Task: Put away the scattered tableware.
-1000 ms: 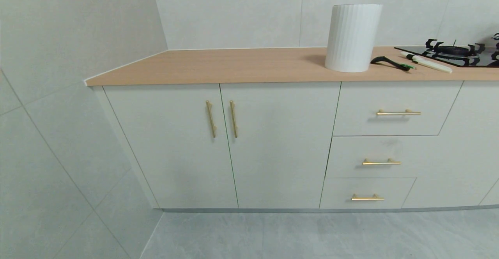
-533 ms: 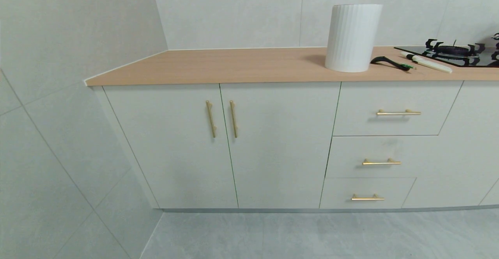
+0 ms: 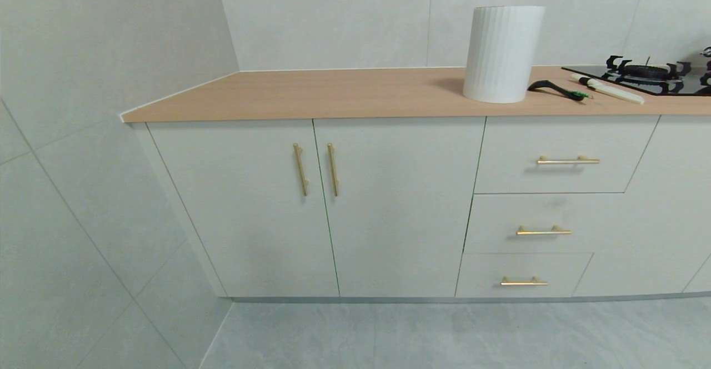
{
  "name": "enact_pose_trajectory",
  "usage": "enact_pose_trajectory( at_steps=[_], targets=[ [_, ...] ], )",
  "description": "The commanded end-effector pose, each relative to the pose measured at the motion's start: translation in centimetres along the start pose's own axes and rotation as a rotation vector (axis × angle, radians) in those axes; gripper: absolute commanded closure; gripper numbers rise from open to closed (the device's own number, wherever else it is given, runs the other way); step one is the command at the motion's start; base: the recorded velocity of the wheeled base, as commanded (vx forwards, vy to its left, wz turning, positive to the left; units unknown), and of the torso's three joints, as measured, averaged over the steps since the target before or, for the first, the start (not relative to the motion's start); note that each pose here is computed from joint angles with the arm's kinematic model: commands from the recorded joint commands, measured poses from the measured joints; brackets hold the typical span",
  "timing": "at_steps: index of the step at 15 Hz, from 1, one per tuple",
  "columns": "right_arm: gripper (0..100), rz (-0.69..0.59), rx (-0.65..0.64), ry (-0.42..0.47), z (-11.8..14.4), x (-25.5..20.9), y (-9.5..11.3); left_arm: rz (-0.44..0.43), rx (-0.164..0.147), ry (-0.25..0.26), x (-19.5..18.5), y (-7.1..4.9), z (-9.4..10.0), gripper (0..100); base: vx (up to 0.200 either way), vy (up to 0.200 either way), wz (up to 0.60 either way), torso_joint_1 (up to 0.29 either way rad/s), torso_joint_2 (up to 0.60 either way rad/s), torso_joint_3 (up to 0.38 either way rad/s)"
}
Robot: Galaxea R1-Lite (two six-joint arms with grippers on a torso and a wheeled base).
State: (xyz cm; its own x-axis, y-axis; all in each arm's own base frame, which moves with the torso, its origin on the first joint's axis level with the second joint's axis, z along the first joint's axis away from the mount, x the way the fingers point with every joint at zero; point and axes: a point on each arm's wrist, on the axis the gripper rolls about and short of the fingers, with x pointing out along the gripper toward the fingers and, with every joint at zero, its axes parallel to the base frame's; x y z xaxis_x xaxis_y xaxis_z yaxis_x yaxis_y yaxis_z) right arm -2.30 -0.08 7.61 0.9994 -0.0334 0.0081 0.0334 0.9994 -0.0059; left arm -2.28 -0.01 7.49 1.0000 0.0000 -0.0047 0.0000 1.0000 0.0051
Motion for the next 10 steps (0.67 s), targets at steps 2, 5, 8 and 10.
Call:
enact_pose_trajectory(
  at_steps=[2, 5, 8, 10],
  targets=[
    [0, 0.001, 0.009, 0.007, -0.02, 0.03, 0.01, 0.000, 0.001, 0.001, 0.00, 0.00, -0.01, 0, 0.000, 0.000, 0.00, 0.000, 0.00, 0.000],
    [0, 0.003, 0.009, 0.007, -0.02, 0.03, 0.01, 0.000, -0.001, 0.001, 0.00, 0.00, -0.01, 0, 0.000, -0.067, 0.00, 0.001, 0.00, -0.002],
    [0, 0.004, 0.009, 0.007, -0.02, 0.03, 0.01, 0.000, -0.001, 0.001, 0.00, 0.00, -0.01, 0, 0.000, -0.200, 0.00, -0.001, 0.00, 0.004],
    [0, 0.004, 0.009, 0.007, -0.02, 0.03, 0.01, 0.000, -0.001, 0.001, 0.00, 0.00, -0.01, 0, 0.000, -0.200, 0.00, 0.007, 0.00, -0.007]
  ],
)
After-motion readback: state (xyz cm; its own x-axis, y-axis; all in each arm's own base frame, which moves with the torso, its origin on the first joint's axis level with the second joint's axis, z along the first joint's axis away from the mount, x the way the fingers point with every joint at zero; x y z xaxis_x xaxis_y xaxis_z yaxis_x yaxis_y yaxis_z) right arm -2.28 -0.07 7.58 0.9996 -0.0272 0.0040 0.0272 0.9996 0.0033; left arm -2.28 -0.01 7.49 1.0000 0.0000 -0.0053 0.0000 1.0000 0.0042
